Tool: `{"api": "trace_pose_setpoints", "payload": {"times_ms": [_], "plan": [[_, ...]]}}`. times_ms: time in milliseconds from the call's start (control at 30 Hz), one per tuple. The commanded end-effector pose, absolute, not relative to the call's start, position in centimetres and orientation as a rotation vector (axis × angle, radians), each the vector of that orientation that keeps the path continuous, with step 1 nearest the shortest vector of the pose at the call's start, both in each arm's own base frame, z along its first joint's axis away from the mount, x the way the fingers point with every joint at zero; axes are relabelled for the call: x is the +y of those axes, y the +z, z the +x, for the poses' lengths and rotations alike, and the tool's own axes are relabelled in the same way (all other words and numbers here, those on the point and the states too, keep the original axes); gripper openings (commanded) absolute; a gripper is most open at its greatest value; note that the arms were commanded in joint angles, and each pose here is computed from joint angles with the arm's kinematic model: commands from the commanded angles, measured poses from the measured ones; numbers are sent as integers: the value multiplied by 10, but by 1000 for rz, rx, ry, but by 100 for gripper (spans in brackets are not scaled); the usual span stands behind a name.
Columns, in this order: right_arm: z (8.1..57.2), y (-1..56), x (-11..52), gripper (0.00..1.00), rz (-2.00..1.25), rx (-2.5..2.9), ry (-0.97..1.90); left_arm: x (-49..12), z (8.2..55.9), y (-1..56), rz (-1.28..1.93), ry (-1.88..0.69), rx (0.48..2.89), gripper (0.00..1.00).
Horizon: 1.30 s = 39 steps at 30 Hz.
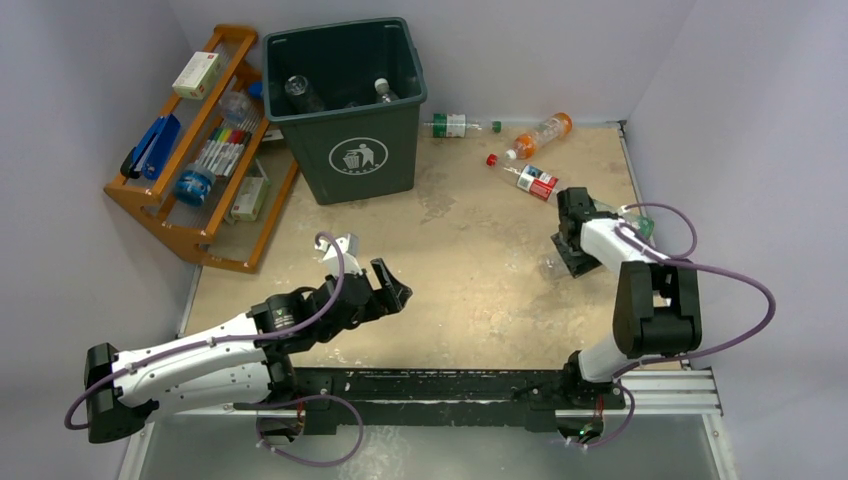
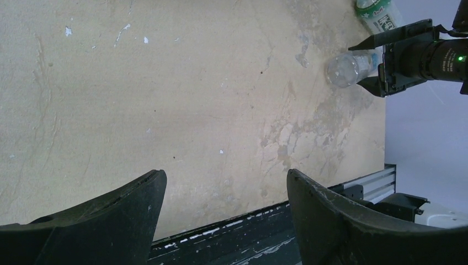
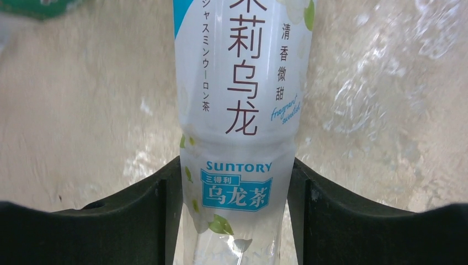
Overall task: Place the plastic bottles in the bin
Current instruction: Pick up the plastic bottle at the center of the board.
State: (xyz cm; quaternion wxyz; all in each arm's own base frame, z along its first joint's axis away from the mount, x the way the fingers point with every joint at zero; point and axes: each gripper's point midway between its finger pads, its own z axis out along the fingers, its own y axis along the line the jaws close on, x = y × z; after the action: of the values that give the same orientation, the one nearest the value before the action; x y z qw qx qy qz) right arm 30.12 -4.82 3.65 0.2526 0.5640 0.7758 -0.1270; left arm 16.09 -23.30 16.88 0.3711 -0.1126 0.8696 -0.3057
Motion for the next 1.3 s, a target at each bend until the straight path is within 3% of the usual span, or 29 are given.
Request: {"api": "trace_pose_setpoints", "payload": {"times_ms": [0,133,233,633,1267], "plan": [[287,32,-36,49,1484,2144,-336,-242,161,179,-307,-867,2189,80],[284,27,-27,35,1425,2183,-292,-242,160,177,-306,-864,2189,80],[286,31,-11,31,1355,2210,-255,-242,161,175,-307,-859,2186,80],[309,60,93,30,852,2370,80,-243,163,172,-315,-854,2180,80],[363,240,219,34,-124,2020,758,-243,163,174,-317,-871,2164,80]]}}
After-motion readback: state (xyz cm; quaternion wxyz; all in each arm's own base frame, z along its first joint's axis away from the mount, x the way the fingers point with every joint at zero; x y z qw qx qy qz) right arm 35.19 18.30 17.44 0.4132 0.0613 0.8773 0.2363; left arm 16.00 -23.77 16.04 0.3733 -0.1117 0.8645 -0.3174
